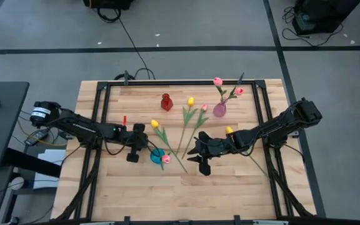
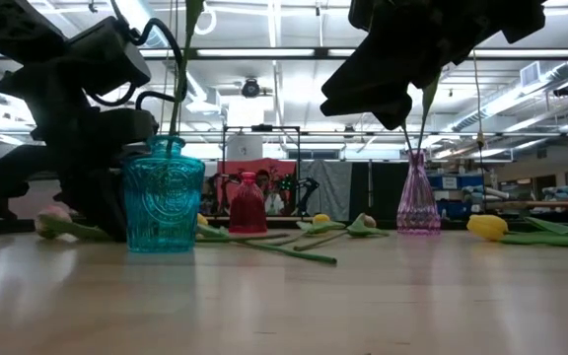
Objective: Sort flowers into vase by color
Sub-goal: Put the left light pink tulip into the blue flower vase
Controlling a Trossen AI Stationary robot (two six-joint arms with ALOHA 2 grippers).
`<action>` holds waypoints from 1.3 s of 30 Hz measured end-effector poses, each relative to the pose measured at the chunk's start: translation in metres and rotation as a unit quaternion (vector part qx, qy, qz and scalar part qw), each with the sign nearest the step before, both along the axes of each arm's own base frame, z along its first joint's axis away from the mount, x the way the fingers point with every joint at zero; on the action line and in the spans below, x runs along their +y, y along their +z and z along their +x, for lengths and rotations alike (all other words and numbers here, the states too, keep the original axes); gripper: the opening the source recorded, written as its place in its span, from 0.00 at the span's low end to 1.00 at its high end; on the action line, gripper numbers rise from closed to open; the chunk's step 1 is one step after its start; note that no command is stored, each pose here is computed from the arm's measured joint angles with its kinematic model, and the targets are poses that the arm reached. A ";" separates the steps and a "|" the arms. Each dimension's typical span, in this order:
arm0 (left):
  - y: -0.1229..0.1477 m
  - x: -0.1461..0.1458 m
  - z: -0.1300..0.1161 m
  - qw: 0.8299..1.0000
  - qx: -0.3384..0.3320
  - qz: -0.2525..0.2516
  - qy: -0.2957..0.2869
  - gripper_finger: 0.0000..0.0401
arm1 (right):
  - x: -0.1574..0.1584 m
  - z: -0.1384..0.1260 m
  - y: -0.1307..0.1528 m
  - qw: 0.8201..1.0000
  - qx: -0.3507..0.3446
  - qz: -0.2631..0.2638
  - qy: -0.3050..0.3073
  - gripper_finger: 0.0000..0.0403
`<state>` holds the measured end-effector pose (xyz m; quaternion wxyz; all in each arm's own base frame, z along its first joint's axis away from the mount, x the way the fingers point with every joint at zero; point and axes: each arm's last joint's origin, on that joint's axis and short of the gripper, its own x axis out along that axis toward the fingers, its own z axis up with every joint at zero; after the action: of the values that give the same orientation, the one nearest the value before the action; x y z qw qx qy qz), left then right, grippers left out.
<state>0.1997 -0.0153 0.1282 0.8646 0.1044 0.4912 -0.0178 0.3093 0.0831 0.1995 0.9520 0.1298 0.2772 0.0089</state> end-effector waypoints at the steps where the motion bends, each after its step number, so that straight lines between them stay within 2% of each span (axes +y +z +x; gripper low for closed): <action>1: 0.002 0.000 0.001 1.000 0.005 -0.001 0.003 0.03 | 0.000 0.000 0.000 1.000 0.000 0.000 0.000 0.34; 4: 0.015 0.002 0.001 0.999 0.025 0.019 0.010 0.02 | 0.000 0.000 0.000 1.000 -0.001 -0.003 -0.005 0.34; 8: 0.043 0.007 0.010 0.998 0.005 0.059 0.026 0.01 | -0.003 0.001 0.002 0.999 -0.018 -0.029 -0.038 0.34; 12: 0.060 0.009 0.021 0.997 -0.035 0.068 0.029 0.01 | -0.009 0.004 0.004 0.996 -0.034 -0.060 -0.054 0.34; 18: 0.073 0.014 0.036 0.989 -0.117 0.089 0.009 0.01 | -0.020 0.010 0.010 0.993 -0.066 -0.074 -0.064 0.31; 21: 0.076 0.021 0.039 0.986 -0.134 0.097 0.008 0.01 | -0.023 0.013 0.016 0.989 -0.095 -0.092 -0.061 0.31; 29: 0.058 0.036 0.054 0.991 -0.131 0.041 -0.005 0.01 | -0.032 0.019 0.029 0.978 -0.164 -0.113 -0.067 0.31; 34: 0.047 0.038 0.068 0.992 -0.126 0.029 -0.011 0.01 | -0.036 0.029 0.015 0.977 -0.167 -0.109 -0.079 0.31; 39: 0.049 0.039 0.085 0.996 -0.089 0.018 -0.018 0.01 | -0.045 0.040 -0.010 0.980 -0.128 -0.112 -0.100 0.31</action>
<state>0.2846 0.0239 0.1769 0.9024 0.1301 0.4106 -0.0155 0.3494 0.0379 0.1900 0.9842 0.0475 0.1375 -0.1005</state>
